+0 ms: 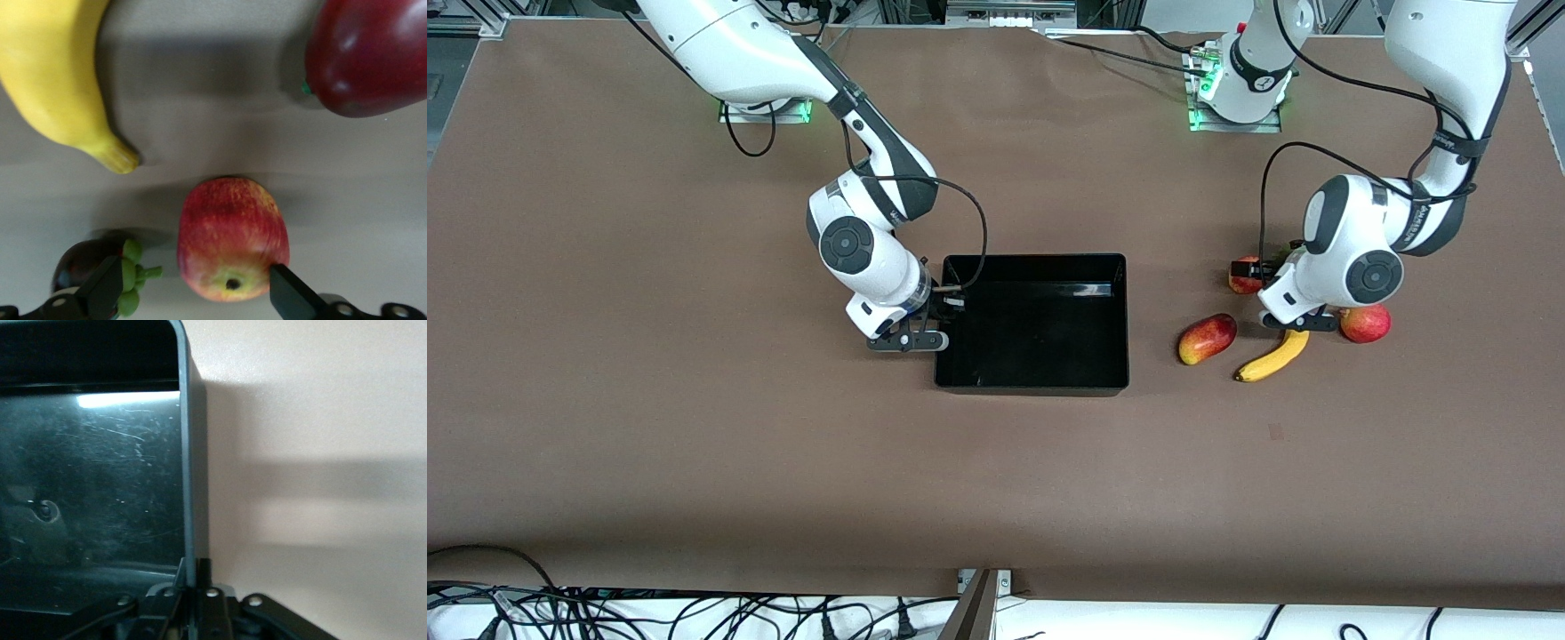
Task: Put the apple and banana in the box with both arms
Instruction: 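Push the box further with the right gripper while the left gripper reaches the apple, then grasp the small red apple with the left gripper while the right gripper retracts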
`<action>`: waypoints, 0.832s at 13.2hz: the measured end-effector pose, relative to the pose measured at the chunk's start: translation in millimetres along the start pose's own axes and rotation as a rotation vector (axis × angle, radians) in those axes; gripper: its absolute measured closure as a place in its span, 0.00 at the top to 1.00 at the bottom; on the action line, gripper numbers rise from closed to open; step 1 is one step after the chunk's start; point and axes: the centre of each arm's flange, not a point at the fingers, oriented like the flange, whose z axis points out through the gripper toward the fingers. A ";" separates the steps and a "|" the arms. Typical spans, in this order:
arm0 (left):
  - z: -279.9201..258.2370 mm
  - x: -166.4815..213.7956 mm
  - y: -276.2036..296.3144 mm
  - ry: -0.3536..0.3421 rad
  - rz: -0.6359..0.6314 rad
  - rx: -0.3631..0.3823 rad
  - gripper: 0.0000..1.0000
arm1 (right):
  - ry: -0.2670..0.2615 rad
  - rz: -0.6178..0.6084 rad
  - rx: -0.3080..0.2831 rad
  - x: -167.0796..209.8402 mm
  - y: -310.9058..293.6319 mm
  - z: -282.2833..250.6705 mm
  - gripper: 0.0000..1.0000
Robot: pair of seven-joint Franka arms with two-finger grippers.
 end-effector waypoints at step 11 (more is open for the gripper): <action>8.4 -1.4 10.1 -0.012 0.010 -0.023 0.95 | 0.057 0.027 -0.072 41.0 51.7 -174.2 1.00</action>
